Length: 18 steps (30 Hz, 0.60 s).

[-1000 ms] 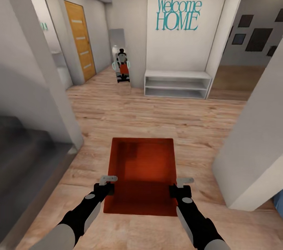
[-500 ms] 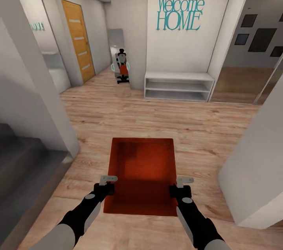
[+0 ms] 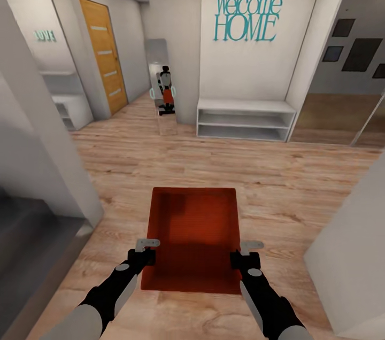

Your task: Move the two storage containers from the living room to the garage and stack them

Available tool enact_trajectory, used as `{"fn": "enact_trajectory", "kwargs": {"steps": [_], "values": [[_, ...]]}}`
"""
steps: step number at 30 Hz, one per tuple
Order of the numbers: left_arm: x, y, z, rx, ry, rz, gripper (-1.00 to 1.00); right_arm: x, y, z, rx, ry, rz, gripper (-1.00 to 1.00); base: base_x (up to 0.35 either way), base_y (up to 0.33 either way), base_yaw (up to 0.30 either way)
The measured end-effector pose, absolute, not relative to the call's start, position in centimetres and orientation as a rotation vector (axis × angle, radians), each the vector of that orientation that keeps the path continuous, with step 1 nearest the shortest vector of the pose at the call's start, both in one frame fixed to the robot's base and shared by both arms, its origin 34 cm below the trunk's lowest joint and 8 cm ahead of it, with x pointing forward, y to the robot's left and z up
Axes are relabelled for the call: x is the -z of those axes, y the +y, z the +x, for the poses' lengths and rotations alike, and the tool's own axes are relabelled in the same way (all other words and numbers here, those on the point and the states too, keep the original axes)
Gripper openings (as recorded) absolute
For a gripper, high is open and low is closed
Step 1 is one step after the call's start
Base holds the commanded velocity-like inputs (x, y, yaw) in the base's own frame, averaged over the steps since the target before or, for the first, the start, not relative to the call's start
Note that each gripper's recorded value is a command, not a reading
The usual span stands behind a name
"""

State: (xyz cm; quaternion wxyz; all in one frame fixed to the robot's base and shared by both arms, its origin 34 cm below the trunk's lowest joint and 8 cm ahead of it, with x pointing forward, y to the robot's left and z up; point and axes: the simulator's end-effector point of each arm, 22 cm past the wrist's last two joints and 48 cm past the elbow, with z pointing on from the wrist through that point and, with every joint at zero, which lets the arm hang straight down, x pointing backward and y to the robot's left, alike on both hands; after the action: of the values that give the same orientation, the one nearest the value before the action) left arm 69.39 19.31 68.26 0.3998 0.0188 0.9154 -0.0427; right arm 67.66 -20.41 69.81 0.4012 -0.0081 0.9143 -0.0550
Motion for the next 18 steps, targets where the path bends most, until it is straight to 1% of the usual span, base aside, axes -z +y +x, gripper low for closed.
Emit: {"fn": "enact_trajectory", "kwargs": {"steps": [6, 18], "values": [[-68.27, 19.3, 69.39, 0.108, 2.316, 0.048, -1.0, -69.8, -20.42, 67.66, 0.139, 2.312, -0.021, -1.0, 0.343, 0.055, 0.0], [-68.27, 19.3, 69.4, 0.108, 2.316, 0.048, -1.0, -69.81, -20.41, 67.66, 0.139, 2.311, -0.021, -1.0, 0.342, 0.148, 0.0]]}}
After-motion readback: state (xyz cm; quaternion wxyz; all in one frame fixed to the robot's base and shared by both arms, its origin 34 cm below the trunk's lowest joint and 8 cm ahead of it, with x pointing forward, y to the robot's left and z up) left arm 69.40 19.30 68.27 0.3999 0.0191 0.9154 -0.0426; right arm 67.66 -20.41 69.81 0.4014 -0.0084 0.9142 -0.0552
